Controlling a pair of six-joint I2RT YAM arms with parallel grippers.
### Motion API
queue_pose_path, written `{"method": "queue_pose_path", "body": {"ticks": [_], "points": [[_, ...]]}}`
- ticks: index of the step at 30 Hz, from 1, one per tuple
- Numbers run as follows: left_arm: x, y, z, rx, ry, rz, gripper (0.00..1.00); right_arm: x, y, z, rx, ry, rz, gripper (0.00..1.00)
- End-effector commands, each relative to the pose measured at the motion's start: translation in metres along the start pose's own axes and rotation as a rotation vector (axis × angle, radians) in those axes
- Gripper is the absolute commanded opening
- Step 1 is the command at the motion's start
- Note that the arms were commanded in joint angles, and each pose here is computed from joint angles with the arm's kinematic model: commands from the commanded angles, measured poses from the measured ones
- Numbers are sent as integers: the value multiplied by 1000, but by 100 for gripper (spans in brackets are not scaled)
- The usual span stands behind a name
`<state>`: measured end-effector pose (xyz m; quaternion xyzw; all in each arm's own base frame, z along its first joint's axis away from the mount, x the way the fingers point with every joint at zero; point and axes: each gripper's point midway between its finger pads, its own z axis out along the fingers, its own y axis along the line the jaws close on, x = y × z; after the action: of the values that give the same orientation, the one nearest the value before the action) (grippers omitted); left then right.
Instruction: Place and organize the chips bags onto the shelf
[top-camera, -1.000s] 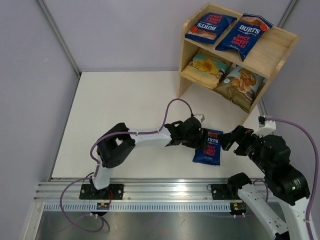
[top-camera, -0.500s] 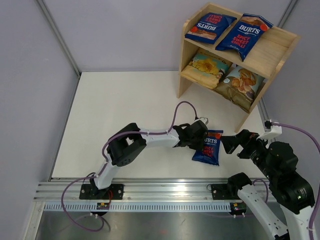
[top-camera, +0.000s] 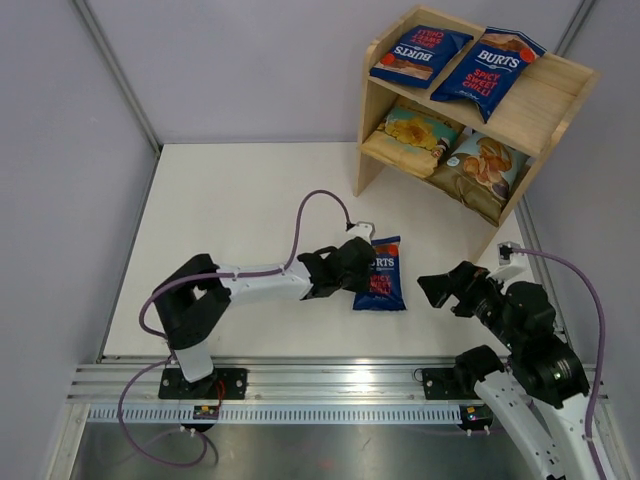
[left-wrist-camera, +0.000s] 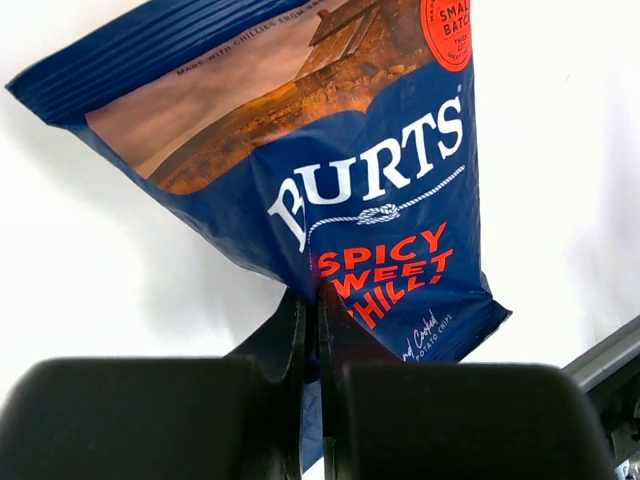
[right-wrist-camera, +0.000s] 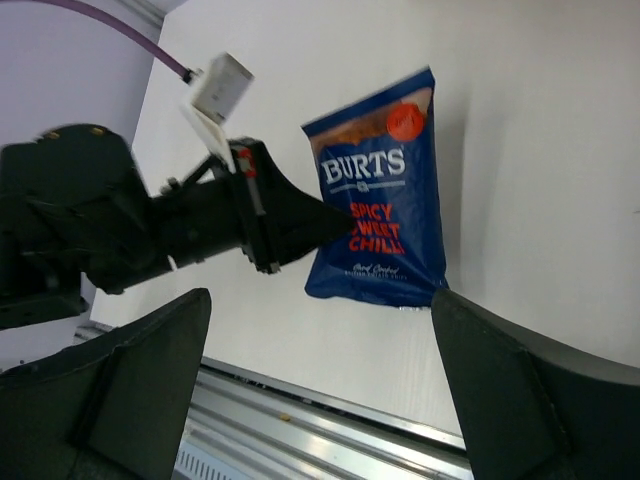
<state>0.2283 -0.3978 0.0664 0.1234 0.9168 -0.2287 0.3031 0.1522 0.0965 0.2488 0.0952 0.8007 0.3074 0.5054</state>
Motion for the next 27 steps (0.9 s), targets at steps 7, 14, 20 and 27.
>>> {"method": "queue_pose_path", "body": {"ticks": [7,14,20,27], "points": [[-78,0,-76,107,-273,56,0,29,34,40,-256,87,140,100],[-113,2,-133,168,-383,19,0,67,53,61,-490,201,336,95],[-128,-11,-165,240,-421,-52,0,49,68,71,-629,106,400,88],[-147,-19,-189,287,-490,-184,0,30,101,68,-735,-12,357,78]]}}
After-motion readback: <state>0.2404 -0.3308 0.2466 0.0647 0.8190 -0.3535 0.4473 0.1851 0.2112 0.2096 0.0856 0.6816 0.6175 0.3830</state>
